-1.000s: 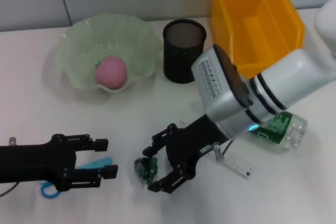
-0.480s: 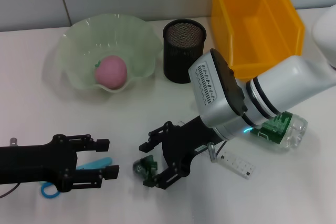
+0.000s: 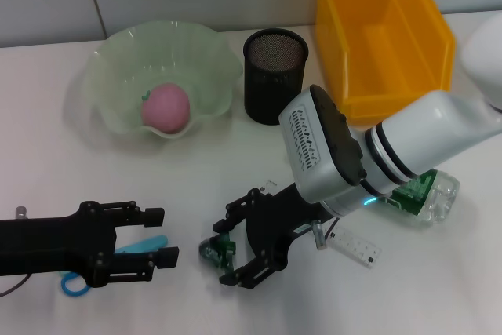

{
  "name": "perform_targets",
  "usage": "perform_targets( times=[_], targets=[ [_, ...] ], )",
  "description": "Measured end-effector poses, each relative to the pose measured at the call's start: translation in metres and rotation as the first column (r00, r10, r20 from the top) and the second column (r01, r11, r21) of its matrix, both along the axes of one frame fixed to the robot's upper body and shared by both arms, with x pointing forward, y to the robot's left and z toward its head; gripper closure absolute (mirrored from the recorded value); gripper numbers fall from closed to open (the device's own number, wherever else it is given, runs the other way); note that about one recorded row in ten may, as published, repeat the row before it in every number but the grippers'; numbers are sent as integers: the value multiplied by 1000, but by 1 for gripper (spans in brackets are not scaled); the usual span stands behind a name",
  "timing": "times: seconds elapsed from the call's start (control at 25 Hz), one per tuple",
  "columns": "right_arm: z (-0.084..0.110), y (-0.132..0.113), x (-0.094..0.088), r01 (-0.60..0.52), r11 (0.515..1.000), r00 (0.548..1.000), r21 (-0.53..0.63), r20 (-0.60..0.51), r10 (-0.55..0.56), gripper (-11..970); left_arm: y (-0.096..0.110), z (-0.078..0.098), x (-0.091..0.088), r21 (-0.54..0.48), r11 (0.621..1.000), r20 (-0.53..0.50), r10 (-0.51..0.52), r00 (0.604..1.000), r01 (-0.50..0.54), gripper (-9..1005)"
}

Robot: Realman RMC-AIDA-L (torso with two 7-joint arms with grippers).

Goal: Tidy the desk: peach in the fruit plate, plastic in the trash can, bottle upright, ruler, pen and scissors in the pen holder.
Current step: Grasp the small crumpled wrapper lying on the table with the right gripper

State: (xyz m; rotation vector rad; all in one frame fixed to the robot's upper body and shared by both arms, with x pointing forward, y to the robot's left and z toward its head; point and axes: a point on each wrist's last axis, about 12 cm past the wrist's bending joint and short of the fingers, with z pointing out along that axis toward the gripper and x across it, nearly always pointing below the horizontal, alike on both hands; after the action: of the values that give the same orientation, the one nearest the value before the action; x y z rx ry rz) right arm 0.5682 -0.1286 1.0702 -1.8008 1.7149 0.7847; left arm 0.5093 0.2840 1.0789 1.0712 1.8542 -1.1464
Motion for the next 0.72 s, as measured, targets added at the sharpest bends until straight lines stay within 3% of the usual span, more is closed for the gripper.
perform_targets(
  times=[0.52,0.72],
  targets=[
    [0,1,-1,5,1000,1000,18,-3,-5,183,1,0,0,-3,1000,4,7,1000,-7,275],
    [-2,1,-2,7,1000,1000,17,0,-7,341,0,-1,-1,-4,1000,5,6,1000,-6,275]
  ],
)
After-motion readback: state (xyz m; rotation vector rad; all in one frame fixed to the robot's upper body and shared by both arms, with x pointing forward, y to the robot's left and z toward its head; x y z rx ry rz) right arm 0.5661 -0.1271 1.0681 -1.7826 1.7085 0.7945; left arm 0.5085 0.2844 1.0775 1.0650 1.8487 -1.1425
